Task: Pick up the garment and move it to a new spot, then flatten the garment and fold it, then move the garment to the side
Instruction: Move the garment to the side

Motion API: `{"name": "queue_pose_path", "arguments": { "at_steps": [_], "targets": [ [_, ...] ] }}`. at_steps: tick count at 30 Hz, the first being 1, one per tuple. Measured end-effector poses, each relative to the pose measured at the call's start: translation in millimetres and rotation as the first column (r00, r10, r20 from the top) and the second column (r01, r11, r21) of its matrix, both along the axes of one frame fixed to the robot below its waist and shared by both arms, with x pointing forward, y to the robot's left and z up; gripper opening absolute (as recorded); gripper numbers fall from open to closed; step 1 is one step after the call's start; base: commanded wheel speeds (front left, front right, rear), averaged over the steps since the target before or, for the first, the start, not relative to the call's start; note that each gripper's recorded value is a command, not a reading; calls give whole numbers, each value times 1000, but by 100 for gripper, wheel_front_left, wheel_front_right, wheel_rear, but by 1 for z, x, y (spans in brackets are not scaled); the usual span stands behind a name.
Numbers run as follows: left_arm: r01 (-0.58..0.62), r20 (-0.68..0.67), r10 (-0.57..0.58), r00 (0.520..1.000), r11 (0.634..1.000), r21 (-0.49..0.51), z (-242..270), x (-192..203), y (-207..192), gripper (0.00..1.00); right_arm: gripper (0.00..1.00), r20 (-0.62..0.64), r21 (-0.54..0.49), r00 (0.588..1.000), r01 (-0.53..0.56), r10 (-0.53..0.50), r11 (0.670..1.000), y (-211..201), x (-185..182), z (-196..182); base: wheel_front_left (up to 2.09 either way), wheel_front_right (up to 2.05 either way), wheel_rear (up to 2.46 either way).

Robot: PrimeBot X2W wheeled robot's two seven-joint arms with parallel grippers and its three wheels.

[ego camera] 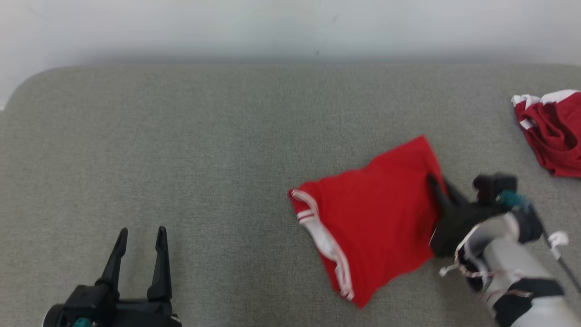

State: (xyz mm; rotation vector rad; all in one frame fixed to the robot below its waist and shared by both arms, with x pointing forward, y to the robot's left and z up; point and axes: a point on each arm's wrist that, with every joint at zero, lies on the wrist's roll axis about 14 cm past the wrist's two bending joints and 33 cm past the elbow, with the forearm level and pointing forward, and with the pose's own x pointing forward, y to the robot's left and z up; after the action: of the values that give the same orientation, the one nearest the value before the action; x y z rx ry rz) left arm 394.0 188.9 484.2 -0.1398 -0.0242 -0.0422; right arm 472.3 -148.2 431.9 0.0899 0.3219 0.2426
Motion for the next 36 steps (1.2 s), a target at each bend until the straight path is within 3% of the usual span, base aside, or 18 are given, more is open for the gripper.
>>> {"name": "queue_pose_path", "arguments": {
  "at_steps": [8,14,23,29,36],
  "targets": [
    [51,14,-51,999,999,6,-2,33,-11,100,0,112,-128,994,31,-17,991,-48,62,42,0,0,0],
    [106,-1,-106,994,994,22,-17,59,-23,100,0,136,-240,987,114,-83,964,-111,89,53,0,0,0],
    [208,-34,-207,978,978,26,-45,85,-50,100,0,165,-383,966,247,-197,890,-198,97,80,0,0,0],
    [264,-43,-263,964,964,14,-61,99,-68,100,0,151,-482,947,321,-284,815,-251,96,95,0,0,0],
    [285,-49,-284,957,958,10,-71,104,-74,100,0,104,-563,938,330,-332,758,-277,96,86,0,0,0]
  ]
}}
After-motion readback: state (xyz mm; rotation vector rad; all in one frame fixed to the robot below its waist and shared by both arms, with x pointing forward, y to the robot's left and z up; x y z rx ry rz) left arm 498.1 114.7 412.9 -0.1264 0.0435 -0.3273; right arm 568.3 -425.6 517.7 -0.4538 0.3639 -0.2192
